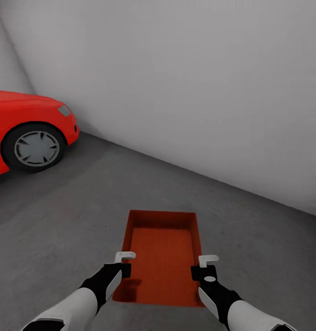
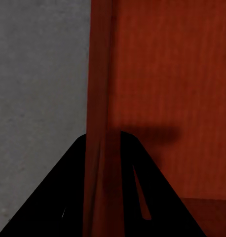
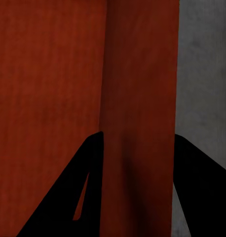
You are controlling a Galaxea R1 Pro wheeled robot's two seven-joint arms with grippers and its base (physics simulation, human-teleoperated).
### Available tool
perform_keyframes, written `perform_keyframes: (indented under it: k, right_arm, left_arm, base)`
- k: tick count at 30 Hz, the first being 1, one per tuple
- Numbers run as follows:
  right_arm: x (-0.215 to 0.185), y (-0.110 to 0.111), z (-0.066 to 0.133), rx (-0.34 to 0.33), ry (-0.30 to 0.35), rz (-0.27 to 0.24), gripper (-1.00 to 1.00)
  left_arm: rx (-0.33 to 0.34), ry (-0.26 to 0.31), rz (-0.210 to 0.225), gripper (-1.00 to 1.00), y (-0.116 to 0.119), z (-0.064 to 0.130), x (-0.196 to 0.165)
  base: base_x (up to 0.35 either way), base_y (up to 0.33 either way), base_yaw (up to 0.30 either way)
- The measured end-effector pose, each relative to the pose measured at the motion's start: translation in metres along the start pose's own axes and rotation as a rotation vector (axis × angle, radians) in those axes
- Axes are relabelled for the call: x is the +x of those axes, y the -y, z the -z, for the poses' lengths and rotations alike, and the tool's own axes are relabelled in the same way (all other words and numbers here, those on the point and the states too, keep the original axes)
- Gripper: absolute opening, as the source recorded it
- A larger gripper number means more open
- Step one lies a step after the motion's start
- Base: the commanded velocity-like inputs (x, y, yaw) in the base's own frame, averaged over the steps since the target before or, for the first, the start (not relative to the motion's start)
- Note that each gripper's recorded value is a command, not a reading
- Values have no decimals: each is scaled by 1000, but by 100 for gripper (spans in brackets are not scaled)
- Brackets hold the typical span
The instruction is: Move the two storage containers from the living room to the garage. In the garage, place one container on the floor and stack the other container on top of it (either order is fine).
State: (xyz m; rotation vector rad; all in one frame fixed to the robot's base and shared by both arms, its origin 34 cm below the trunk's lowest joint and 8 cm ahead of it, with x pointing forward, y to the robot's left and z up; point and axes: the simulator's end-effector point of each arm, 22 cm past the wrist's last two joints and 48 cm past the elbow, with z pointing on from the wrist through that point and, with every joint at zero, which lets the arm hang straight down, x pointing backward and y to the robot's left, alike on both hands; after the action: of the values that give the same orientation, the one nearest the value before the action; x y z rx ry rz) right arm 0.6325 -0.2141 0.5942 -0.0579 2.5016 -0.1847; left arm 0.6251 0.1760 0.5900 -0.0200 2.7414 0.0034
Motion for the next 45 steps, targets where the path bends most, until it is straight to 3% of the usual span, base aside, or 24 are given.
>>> perform_keyframes:
  k: [22,31,45]
  right_arm:
    - [0,0,0,0,0,0,-100]
    - [1,-1,0,1,1,-2,-100]
    - [0,0,0,1,0,-1,-100]
  left_arm:
    - [0,0,0,-100,0,0,0]
    - [-1,1,-2,-100,-1,0,0]
    - [0,0,0,-100,0,0,0]
  base:
    - [321,0,-284]
    - [321,0,-77]
    - [321,0,-272]
